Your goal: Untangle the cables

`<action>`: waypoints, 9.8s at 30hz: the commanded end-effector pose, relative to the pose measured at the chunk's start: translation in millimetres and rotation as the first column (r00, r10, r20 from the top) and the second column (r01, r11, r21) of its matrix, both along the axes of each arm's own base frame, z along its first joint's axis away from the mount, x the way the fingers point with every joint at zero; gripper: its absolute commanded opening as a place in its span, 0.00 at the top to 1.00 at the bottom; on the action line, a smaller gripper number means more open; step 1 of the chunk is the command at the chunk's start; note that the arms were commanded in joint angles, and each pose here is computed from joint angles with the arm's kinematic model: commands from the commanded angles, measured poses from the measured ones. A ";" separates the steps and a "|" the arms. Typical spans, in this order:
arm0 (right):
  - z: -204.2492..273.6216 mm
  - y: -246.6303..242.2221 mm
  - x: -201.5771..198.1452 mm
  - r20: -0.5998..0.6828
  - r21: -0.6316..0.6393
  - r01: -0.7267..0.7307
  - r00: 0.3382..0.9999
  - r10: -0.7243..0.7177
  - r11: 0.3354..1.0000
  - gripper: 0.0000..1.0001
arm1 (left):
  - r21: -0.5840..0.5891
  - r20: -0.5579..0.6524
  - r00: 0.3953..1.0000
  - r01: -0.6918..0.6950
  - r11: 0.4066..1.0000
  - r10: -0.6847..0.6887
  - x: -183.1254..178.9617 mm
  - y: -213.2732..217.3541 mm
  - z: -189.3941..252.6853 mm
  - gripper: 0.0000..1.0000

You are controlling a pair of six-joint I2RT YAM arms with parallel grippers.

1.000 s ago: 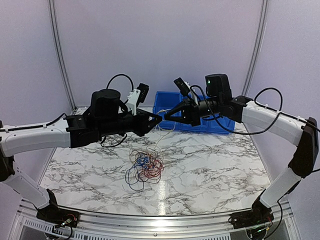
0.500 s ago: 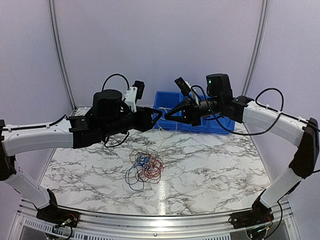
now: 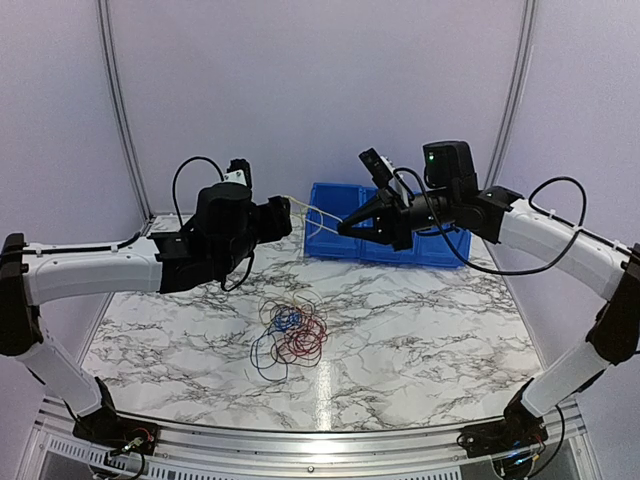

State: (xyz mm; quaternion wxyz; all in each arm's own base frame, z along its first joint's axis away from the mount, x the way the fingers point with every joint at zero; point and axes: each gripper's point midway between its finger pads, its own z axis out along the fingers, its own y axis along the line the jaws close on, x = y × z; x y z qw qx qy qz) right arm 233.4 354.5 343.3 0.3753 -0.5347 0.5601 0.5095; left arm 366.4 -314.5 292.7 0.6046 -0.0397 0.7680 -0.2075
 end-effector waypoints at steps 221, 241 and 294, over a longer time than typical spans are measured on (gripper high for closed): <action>126.0 -78.0 118.8 0.201 0.150 0.374 0.895 -0.399 0.915 1.00 | -0.054 -0.293 0.885 0.363 0.930 -0.362 -2.6 -37.9 -167.5 0.39; 58.9 -290.2 284.5 0.116 0.139 0.841 0.511 -0.852 0.523 1.00 | 0.388 -0.175 0.918 0.397 0.832 -0.356 -0.1 -5.6 -7.0 0.24; -164.6 -317.3 344.7 0.261 -0.438 0.869 0.367 -0.893 0.229 0.68 | 0.383 -0.295 0.934 0.309 0.871 -0.202 21.3 44.5 -91.7 0.21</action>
